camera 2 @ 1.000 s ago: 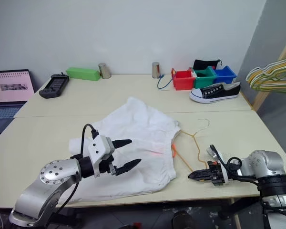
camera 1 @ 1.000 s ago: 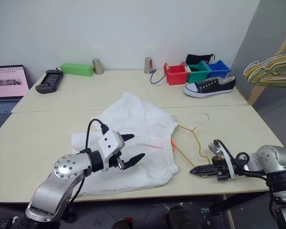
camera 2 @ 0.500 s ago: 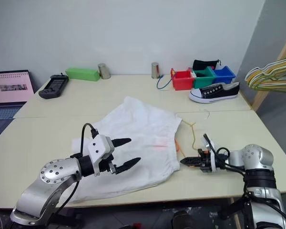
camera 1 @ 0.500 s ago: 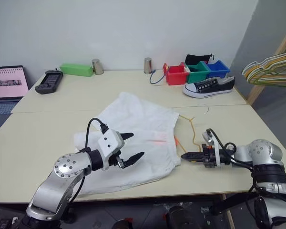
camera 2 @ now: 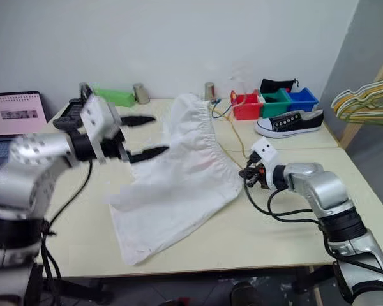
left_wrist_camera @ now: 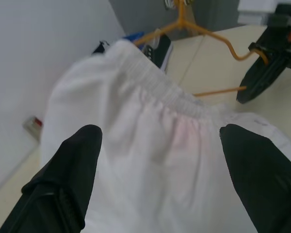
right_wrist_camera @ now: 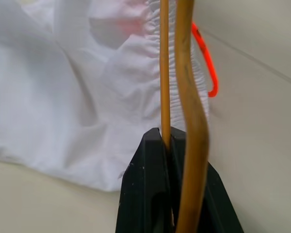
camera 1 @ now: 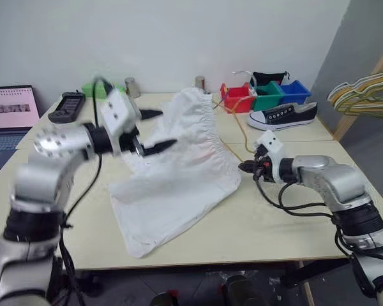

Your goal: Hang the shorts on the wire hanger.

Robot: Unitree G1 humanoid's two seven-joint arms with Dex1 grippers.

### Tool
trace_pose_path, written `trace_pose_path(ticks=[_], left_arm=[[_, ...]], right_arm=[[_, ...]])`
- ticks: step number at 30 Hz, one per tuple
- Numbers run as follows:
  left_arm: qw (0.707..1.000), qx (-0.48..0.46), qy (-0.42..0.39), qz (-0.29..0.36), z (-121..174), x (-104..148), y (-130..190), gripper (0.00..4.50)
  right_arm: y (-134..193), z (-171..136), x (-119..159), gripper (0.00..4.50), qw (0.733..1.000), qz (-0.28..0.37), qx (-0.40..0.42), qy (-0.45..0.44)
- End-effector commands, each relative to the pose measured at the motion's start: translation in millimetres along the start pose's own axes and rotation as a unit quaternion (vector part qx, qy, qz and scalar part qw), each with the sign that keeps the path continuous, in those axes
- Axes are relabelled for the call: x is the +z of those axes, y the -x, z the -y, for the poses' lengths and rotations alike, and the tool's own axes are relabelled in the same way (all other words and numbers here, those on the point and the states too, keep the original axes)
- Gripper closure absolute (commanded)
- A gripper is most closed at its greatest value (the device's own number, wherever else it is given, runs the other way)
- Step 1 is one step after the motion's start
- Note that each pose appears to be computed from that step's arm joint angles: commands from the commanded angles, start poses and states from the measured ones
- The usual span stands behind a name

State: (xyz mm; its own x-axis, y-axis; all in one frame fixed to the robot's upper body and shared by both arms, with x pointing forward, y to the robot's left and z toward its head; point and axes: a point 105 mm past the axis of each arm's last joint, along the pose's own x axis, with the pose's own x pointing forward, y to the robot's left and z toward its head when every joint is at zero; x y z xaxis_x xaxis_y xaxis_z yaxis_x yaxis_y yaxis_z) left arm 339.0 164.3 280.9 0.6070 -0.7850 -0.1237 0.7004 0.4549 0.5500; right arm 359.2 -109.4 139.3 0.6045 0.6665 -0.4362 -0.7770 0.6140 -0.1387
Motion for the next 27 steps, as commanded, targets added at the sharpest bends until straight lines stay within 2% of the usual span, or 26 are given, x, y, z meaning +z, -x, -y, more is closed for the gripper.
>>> trace_pose_path(ticks=[1,6,10,14,18,27], left_arm=[[0.999,-0.005,-0.050,-0.001,-27,11,-1,0.38],[0.991,-0.031,-0.124,-0.037,-51,6,-17,0.38],[0.983,-0.057,-0.166,-0.060,-60,4,-32,0.38],[0.974,-0.102,-0.184,-0.087,-54,-6,-38,0.38],[0.956,-0.150,-0.210,-0.138,-42,-28,-43,0.38],[0.950,-0.155,-0.227,-0.148,-38,-38,-54,0.38]], right_arm=[[-1,10,34,4.50,0.993,0.048,-0.049,0.093],[-5,4,46,4.50,0.976,0.053,-0.061,0.202],[-9,-2,46,4.50,0.968,0.055,-0.061,0.235],[-8,-4,50,4.50,0.961,0.056,-0.066,0.264],[-4,-7,61,4.50,0.946,0.060,-0.076,0.310],[1,-21,85,4.50,0.915,0.073,-0.085,0.388]])
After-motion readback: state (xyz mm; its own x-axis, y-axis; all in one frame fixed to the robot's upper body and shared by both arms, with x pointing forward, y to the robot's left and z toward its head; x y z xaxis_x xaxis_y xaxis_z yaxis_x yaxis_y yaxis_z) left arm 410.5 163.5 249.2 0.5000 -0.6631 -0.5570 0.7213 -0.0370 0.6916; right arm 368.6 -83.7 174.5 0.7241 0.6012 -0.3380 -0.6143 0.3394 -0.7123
